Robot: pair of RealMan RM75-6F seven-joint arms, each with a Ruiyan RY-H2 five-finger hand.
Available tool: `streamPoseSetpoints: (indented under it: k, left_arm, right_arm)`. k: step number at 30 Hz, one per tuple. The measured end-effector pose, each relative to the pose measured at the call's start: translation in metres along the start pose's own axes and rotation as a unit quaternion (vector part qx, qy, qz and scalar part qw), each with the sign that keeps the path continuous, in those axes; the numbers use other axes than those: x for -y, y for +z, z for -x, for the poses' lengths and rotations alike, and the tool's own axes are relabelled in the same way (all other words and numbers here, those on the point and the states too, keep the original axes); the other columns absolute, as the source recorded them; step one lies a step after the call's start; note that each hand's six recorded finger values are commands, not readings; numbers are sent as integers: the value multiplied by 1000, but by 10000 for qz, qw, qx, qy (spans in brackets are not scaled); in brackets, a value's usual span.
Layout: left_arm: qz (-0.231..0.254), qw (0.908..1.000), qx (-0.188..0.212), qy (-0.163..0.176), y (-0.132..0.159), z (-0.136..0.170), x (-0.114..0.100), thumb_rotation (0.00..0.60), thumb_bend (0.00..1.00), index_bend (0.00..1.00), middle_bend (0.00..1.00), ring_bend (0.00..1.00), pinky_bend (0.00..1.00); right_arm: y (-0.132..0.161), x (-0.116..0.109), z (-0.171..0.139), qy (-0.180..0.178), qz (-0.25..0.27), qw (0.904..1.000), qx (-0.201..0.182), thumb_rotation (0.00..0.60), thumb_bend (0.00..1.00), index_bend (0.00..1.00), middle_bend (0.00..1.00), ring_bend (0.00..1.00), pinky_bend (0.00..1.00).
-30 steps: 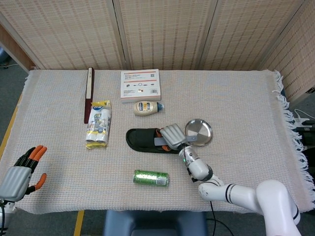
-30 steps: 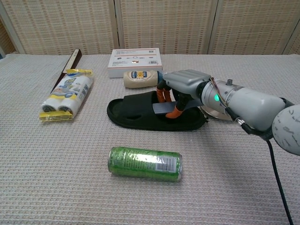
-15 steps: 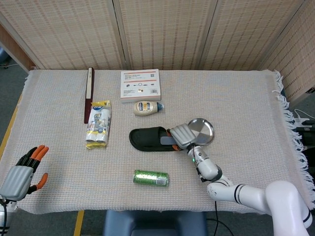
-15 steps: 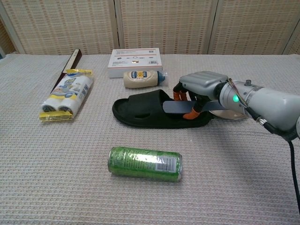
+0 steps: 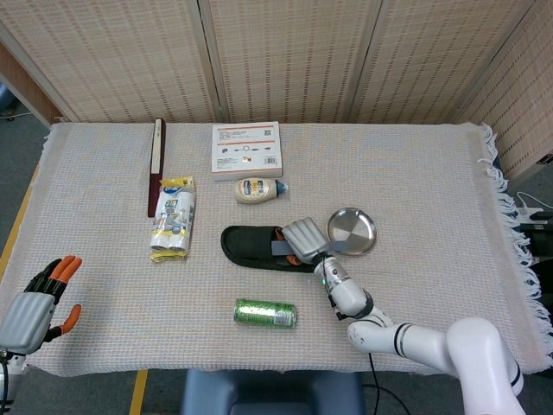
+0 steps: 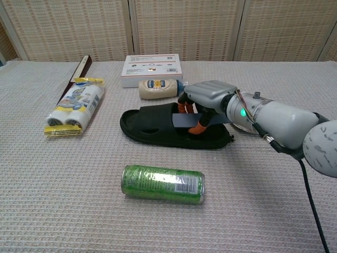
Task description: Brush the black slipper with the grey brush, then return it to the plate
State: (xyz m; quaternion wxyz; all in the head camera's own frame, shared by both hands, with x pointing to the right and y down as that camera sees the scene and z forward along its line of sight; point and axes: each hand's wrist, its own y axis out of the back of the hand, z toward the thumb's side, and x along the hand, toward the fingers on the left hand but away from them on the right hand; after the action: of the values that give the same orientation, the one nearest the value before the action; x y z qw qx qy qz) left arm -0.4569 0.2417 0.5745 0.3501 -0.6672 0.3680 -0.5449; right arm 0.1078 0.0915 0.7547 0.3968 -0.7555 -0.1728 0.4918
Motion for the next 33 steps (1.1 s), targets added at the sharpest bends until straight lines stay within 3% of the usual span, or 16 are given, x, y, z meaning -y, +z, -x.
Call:
streamPoseSetpoints:
  k: [12,25,33]
  left_arm:
    - [-14,10000,49,-45,3,-2,3,600,461,0,0,0,169]
    - [22,10000,24,-35,1,-2,1,600,459,0,0,0,169]
    - [16,10000,17,-9,1,1,0,600,459,0,0,0,169]
  right_arm:
    - [-40,-4,-22,214,-482,9983,247,600,247,885,602,519,730]
    - [1,-4,-4,154,-177,9997,-12,600,247,885,603,519,730]
    - [-10,-3,-8,165,-318,9993,75,600,248,885,602,519,730]
